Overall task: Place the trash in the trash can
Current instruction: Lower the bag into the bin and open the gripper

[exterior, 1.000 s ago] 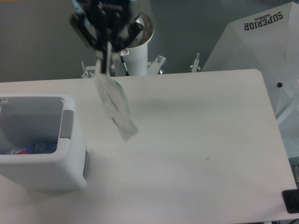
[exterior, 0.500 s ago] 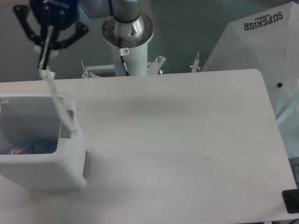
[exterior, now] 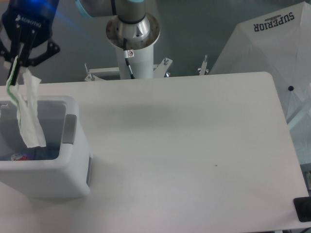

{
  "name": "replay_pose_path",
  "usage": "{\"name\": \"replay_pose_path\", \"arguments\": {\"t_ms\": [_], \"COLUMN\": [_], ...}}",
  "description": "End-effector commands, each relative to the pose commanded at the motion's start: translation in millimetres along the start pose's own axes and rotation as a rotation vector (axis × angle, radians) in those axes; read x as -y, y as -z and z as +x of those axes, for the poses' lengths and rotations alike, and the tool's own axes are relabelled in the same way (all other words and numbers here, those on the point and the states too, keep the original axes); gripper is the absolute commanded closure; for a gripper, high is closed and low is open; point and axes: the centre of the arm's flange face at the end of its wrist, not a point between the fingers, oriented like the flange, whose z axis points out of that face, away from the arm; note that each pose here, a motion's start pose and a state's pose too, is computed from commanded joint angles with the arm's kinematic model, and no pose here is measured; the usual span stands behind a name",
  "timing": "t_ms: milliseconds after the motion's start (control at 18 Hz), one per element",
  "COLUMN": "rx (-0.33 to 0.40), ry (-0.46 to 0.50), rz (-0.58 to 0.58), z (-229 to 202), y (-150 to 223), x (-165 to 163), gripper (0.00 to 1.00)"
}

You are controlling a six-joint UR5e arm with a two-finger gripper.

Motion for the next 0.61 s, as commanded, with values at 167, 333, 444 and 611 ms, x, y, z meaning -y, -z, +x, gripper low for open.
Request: {"name": "replay_pose_path", "arguments": {"t_ms": [167, 333, 444, 611], "rx": [-0.013, -0.009, -0.005, -0.001], "ry": [-0.034, -0.028, -0.022, -0.019], "rz": [-0.019, -0.039, -0.052, -0.064], "z": [2.8, -2.2, -5.9, -10.7], "y": [-14.1, -26.8, -35.3, -45.0], "x": [-0.9, -4.3, -6.3, -6.9], "gripper": [1.00, 1.00, 1.00, 1.00]}}
